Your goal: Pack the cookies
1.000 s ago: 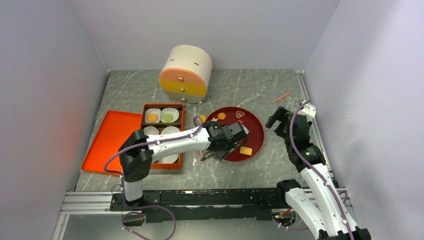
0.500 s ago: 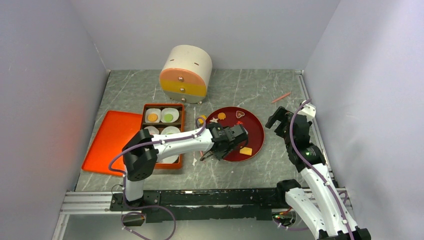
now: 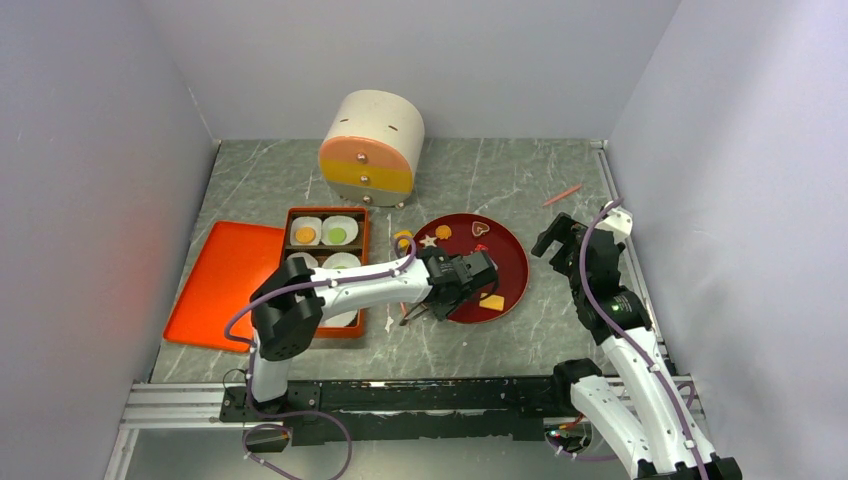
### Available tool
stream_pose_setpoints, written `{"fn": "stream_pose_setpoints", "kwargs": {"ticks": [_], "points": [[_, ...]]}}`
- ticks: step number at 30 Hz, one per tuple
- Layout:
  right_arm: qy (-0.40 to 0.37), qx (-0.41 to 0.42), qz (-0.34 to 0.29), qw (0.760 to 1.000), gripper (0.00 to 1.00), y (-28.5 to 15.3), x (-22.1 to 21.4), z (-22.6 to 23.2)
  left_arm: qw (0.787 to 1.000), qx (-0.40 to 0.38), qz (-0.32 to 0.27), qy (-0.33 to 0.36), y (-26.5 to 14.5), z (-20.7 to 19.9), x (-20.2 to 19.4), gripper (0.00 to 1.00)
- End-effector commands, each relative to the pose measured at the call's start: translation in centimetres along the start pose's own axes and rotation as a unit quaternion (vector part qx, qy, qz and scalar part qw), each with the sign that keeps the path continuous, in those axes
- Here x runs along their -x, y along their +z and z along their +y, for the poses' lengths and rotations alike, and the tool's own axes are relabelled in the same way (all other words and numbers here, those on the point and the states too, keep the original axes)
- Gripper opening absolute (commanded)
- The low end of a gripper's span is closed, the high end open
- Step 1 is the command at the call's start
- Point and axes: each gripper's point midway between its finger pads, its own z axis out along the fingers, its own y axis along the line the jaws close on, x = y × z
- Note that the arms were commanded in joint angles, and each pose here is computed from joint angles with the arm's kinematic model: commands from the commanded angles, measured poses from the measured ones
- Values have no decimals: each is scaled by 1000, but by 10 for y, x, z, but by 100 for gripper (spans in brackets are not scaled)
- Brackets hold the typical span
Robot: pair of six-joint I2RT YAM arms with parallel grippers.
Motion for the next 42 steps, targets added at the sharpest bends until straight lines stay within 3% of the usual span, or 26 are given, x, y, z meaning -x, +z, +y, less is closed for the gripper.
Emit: {"fn": "stream_pose_setpoints", "kwargs": {"ticks": [1, 8, 14, 26, 42], "points": [[10, 1, -31, 999, 100, -7, 20, 3, 1000, 1, -11, 4, -3, -1, 6, 42], [11, 0, -32, 999, 100, -8, 21, 3, 999, 14, -25, -21, -29, 13, 7, 30], [12, 7, -28, 1000, 100, -5, 21, 7, 997, 28, -33, -62, -57, 29, -4, 27], [17, 22, -19, 999, 100, 4, 18, 17, 983, 46, -9, -178, -96, 54, -66, 22], [32, 40, -5, 999, 100, 18, 11, 30, 954, 92, 25, -286, -124, 105, -136, 21]]}}
